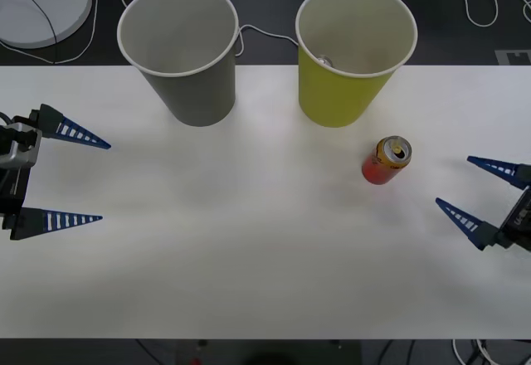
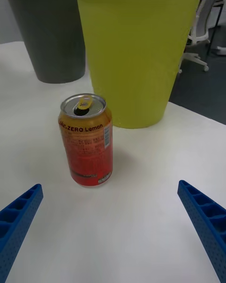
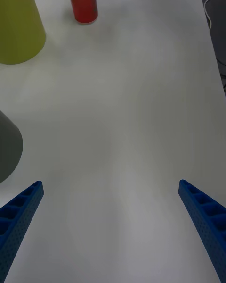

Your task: Put the can into the green bin and the plastic bottle into the gray bin

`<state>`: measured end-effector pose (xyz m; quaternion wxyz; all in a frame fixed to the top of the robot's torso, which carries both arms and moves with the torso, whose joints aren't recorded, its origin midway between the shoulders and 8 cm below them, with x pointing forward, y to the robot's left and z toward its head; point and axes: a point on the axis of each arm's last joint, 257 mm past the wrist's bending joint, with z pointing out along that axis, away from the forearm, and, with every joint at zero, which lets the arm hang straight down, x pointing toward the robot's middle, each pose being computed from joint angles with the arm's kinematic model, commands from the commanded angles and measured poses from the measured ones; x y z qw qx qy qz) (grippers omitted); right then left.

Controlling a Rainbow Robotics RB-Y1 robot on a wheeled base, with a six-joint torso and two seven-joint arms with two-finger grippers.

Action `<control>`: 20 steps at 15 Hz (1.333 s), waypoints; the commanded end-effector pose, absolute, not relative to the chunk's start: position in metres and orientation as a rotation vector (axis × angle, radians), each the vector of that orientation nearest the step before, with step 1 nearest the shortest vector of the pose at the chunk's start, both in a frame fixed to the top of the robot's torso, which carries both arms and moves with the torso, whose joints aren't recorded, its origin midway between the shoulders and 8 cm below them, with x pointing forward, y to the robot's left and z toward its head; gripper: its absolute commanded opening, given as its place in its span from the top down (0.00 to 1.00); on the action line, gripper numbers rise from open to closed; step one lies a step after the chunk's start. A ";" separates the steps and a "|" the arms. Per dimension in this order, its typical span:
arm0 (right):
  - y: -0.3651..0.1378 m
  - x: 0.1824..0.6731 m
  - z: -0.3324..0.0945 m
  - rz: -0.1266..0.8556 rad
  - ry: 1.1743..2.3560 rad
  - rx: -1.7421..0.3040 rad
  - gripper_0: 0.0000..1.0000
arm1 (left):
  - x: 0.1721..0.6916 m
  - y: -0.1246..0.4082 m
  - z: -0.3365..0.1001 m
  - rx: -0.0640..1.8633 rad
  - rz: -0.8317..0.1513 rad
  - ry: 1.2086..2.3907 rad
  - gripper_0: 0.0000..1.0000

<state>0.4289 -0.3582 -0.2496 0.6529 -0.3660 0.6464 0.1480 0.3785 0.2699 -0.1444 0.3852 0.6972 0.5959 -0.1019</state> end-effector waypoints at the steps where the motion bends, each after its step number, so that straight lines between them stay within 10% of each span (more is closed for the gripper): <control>1: -0.350 0.430 -0.256 0.338 1.467 -0.823 0.00 | 0.379 0.270 -0.144 1.776 -0.259 1.518 0.00; 20: -0.257 0.494 -0.280 0.294 1.450 -0.788 0.00 | 0.379 0.270 -0.144 1.776 -0.259 1.518 0.00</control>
